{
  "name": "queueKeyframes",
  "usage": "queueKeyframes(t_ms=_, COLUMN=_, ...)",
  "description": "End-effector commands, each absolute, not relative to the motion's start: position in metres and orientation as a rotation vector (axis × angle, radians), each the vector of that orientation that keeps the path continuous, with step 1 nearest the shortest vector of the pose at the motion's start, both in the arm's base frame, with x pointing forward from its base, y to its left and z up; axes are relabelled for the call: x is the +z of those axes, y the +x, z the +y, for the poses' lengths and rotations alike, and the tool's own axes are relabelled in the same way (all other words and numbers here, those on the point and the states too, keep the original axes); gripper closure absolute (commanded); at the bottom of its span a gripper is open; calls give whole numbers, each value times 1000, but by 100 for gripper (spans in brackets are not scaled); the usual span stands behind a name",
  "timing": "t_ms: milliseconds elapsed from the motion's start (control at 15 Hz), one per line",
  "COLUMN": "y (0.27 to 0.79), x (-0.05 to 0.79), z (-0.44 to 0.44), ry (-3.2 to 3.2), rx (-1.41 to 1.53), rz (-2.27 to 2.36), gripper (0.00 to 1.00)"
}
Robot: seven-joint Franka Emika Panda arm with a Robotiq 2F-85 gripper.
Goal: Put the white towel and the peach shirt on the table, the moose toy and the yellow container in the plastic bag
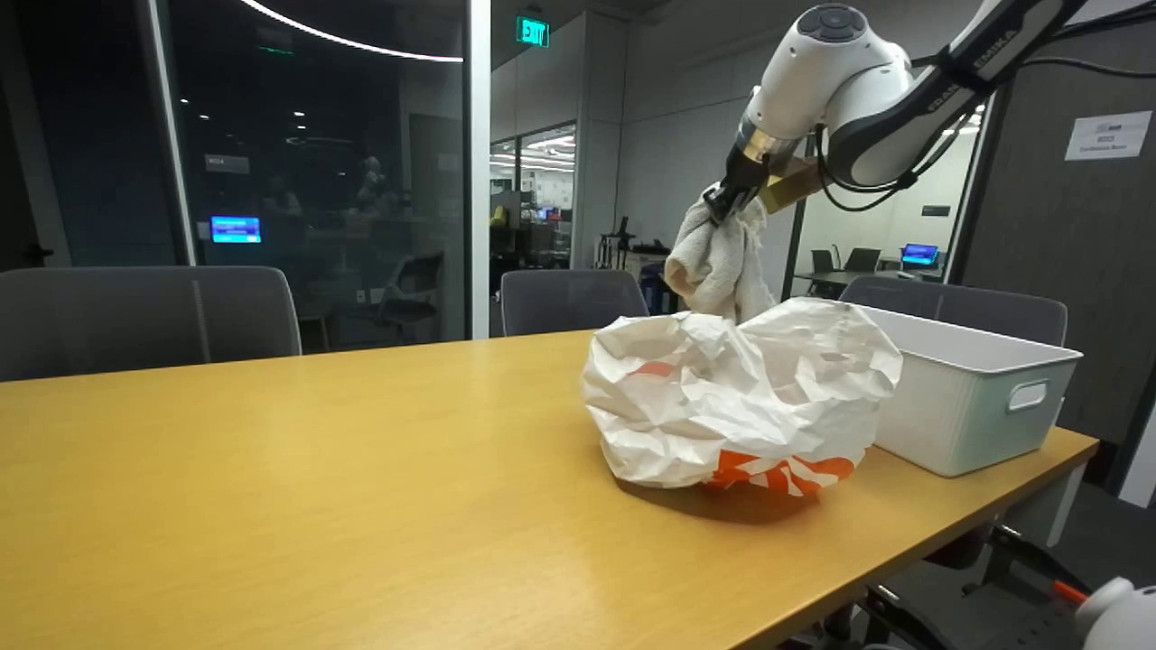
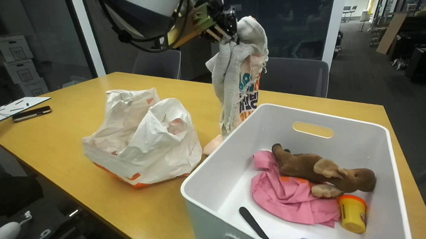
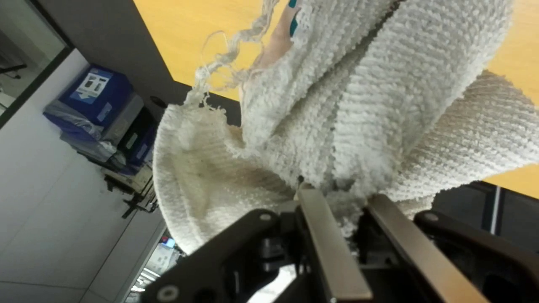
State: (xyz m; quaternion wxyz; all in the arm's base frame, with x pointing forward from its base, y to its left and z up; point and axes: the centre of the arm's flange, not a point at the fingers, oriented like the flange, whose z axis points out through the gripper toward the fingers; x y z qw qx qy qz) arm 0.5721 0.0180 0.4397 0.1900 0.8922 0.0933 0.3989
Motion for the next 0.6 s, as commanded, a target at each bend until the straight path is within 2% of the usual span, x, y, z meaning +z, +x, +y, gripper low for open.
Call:
queueKeyframes(t_ms=0, y=630, x=451, z=23, ry=2553, rx=1103, rz=339, gripper=94)
queueKeyframes(t_ms=67, y=639, x=447, z=21, ry=2574, rx=1083, rz=338, gripper=92)
queueKeyframes(t_ms=133, y=647, x=444, z=19, ry=2599, rx=1059, rz=334, gripper=59)
queueKeyframes(t_ms=200, y=655, x=440, z=15, ry=2622, rx=1033, rz=316, gripper=58)
queueKeyframes(t_ms=267, y=660, x=438, z=12, ry=2643, rx=1006, rz=303, gripper=53)
queueKeyframes(t_ms=533, y=667, x=432, z=-1, ry=2716, rx=918, rz=239, gripper=21)
